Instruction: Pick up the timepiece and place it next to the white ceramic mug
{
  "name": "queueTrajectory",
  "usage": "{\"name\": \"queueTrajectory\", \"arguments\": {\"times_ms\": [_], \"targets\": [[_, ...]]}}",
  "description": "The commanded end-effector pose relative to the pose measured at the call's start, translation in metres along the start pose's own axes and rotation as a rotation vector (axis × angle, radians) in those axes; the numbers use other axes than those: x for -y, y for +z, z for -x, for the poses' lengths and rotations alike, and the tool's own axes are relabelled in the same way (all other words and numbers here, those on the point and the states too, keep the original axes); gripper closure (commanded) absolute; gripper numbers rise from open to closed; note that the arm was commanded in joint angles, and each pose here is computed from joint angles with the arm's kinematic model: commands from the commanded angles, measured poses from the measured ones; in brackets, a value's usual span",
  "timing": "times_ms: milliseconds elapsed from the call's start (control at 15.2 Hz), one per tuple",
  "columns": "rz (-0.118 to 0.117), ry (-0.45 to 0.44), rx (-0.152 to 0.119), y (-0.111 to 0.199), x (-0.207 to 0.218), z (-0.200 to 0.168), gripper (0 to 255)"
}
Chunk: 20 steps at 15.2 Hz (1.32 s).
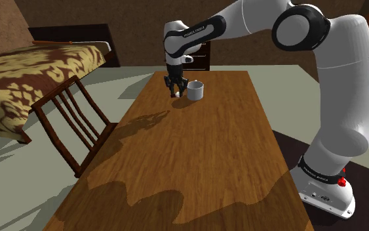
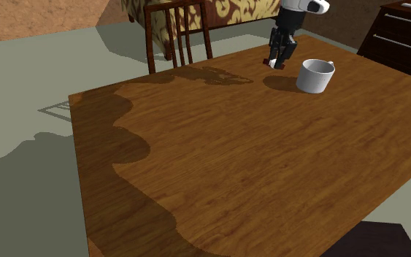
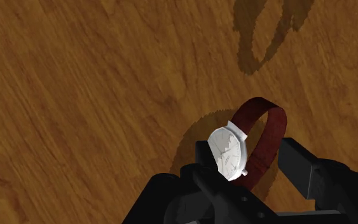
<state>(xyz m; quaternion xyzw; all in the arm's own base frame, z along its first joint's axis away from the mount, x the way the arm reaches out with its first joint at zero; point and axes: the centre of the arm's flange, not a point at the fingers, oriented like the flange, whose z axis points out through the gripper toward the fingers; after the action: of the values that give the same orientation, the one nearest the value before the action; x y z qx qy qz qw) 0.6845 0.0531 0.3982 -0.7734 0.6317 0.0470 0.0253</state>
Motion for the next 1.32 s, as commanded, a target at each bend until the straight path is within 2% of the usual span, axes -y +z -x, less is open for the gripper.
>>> {"name": "queueTrajectory", "arguments": {"times_ms": [0, 396, 924, 990, 1254], "targets": [[0.0, 0.0, 0.0, 0.01, 0.0, -0.002, 255], [0.0, 0.0, 0.0, 0.044, 0.001, -0.006, 255], [0.0, 0.0, 0.0, 0.044, 0.001, -0.005, 255], [0.0, 0.0, 0.0, 0.044, 0.001, -0.005, 0], [0.0, 0.0, 0.0, 0.044, 0.001, -0.005, 0]]}}
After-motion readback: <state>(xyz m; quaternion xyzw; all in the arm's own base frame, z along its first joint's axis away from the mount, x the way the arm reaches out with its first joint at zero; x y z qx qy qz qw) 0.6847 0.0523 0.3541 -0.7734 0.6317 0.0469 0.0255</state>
